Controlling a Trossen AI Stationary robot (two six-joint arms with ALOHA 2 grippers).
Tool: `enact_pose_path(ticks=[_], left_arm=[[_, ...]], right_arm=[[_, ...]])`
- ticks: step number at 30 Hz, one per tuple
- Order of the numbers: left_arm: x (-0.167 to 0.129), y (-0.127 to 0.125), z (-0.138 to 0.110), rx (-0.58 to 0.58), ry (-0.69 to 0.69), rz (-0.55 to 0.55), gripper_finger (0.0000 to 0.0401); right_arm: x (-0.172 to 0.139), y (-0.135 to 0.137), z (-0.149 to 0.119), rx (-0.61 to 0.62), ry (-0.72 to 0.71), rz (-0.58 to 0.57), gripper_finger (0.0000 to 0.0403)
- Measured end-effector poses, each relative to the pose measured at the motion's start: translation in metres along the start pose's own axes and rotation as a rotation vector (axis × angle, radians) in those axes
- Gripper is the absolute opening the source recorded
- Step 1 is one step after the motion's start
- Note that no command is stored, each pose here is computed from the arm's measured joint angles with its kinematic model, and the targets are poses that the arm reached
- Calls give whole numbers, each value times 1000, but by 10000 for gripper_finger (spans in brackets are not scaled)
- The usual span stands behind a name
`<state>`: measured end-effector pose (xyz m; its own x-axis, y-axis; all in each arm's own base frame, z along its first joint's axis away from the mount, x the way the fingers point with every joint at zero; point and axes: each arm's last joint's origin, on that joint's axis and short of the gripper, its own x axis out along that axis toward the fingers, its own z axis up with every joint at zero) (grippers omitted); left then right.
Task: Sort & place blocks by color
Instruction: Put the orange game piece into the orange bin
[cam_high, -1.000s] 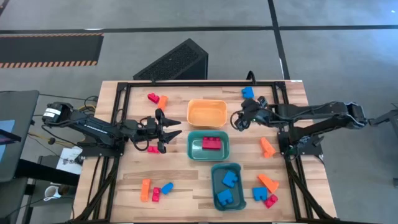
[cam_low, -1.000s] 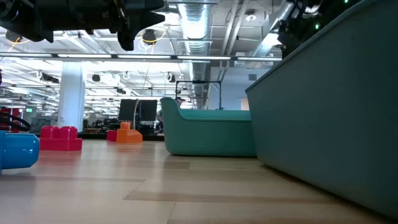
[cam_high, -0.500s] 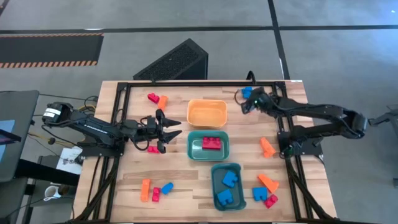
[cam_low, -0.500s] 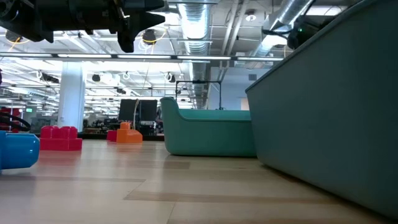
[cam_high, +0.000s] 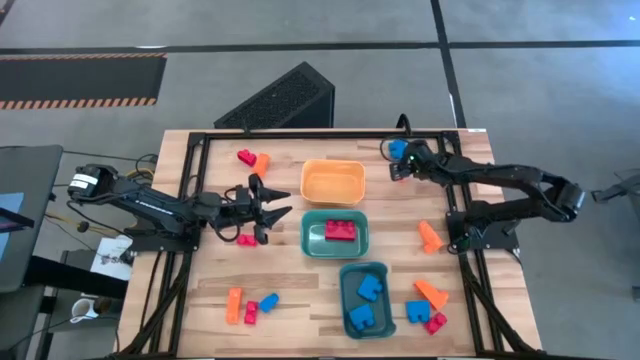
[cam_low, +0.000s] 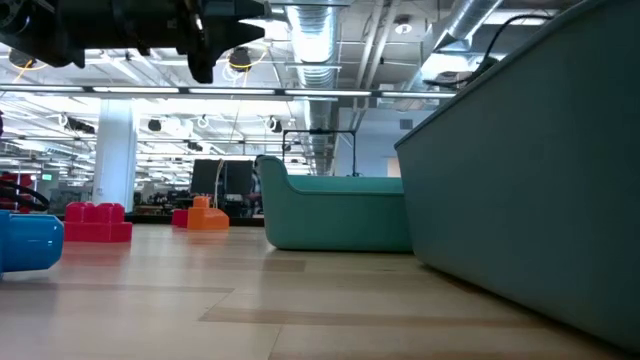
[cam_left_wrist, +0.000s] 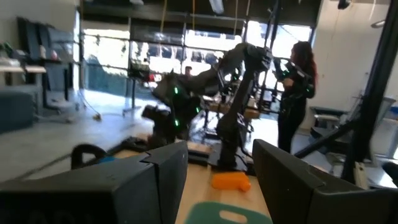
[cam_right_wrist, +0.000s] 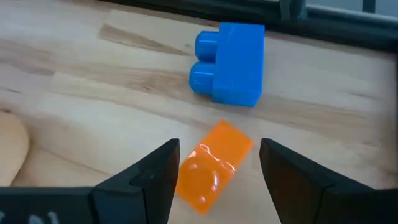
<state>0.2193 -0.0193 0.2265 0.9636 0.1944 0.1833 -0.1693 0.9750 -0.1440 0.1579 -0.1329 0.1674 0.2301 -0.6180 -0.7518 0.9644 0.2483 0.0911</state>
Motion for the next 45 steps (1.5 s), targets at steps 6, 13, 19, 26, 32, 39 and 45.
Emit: enact_pose_path(ticks=[6,13,19,26,32,39,45], left_arm=[[0,0,9,41,-94,1,171],[0,0,10,42,-101,0,171],[0,0,10,41,-95,1,171],[0,0,9,43,-87,1,171],[0,0,9,41,-87,1,171],[0,0,9,40,-88,2,171],[0,0,9,40,-88,5,171]], right_arm=[[25,14,-9,-42,63,22,245],[44,18,-16,-64,83,-22,213],[42,18,-17,-78,90,-8,127],[22,22,-17,-84,83,81,107],[-2,26,-13,-81,30,154,107],[-32,37,-6,-70,-107,306,107],[-52,53,-2,-83,-202,501,108]])
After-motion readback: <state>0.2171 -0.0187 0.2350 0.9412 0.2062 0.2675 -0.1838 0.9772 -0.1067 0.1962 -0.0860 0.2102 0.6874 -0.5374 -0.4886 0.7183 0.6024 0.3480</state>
